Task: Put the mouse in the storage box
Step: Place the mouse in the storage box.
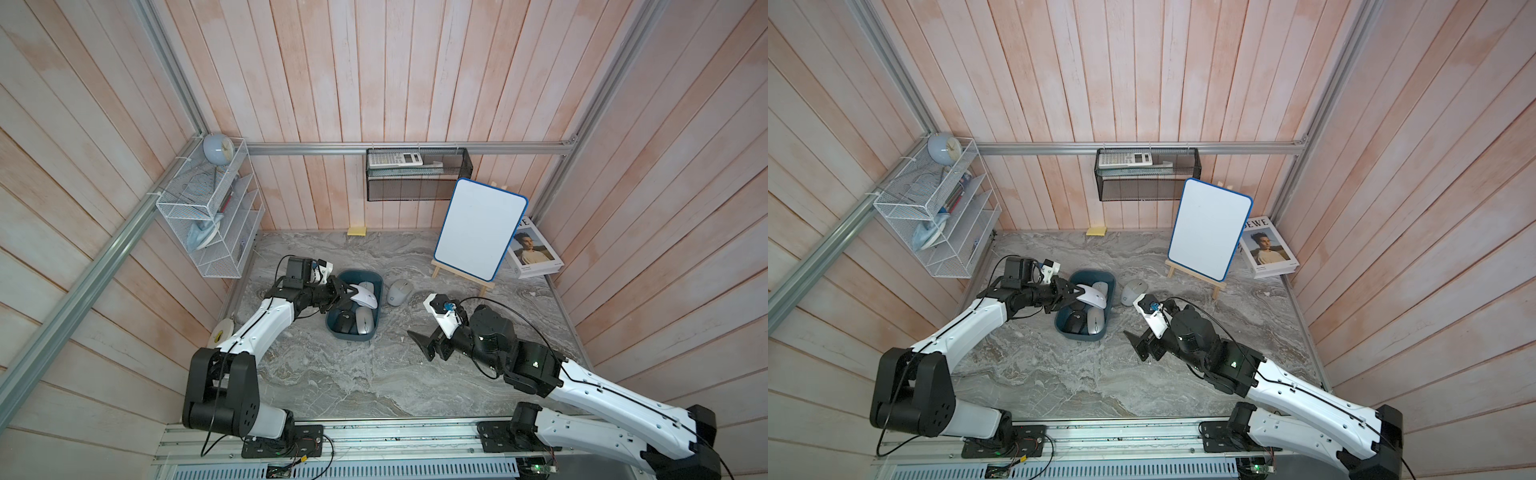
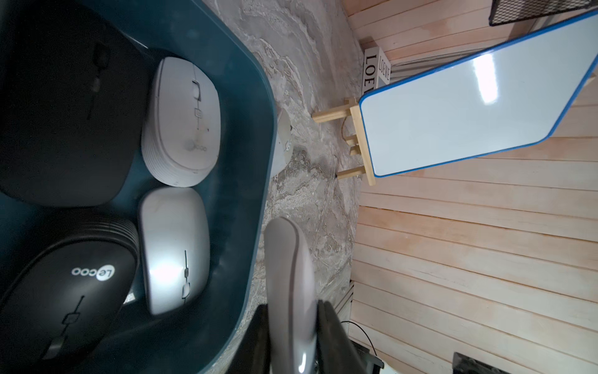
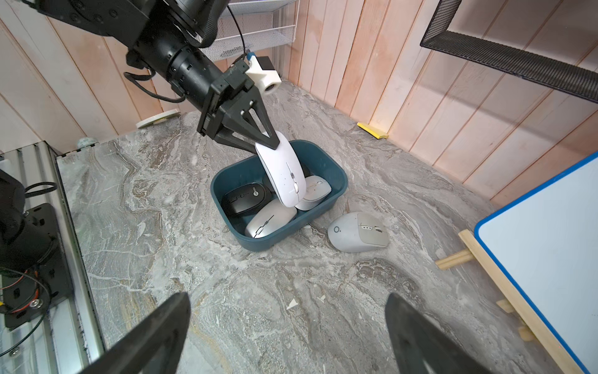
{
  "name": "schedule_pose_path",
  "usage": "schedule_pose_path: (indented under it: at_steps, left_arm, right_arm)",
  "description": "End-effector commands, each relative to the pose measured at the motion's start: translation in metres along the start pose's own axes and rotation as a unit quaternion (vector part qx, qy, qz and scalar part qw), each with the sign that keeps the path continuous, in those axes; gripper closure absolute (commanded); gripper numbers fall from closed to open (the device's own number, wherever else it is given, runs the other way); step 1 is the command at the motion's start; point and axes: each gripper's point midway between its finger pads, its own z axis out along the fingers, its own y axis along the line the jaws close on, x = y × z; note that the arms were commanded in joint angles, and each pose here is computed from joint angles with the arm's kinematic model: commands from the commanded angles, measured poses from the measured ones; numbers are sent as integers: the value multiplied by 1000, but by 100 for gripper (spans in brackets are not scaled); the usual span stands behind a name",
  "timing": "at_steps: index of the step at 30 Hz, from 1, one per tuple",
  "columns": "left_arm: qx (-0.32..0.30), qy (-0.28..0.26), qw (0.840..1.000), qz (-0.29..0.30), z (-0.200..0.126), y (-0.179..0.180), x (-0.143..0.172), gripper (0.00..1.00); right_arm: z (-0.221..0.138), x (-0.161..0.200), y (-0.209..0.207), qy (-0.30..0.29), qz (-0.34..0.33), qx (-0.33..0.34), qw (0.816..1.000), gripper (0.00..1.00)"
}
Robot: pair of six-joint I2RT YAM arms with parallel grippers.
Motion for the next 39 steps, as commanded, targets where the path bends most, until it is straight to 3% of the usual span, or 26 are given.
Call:
schedule_pose_path:
  at_steps: [1,13,33,39]
  left_arm:
    - [19,-38,999,29,1,-12,-35,100]
    - [5,-29,1000,-1,41,16,-74,100]
    - [-18,-6,1000,-20,68,46,-82,100]
    - [-35,3,999,-17,69,53,-80,68]
  right_arm:
    - [2,0,-1,-3,11,2,1000,2]
    - [3,2,-2,3,8,4,1000,2]
    - [0,5,1,11,6,-6,1000,2]
    - [1,5,1,11,5,-5,1000,2]
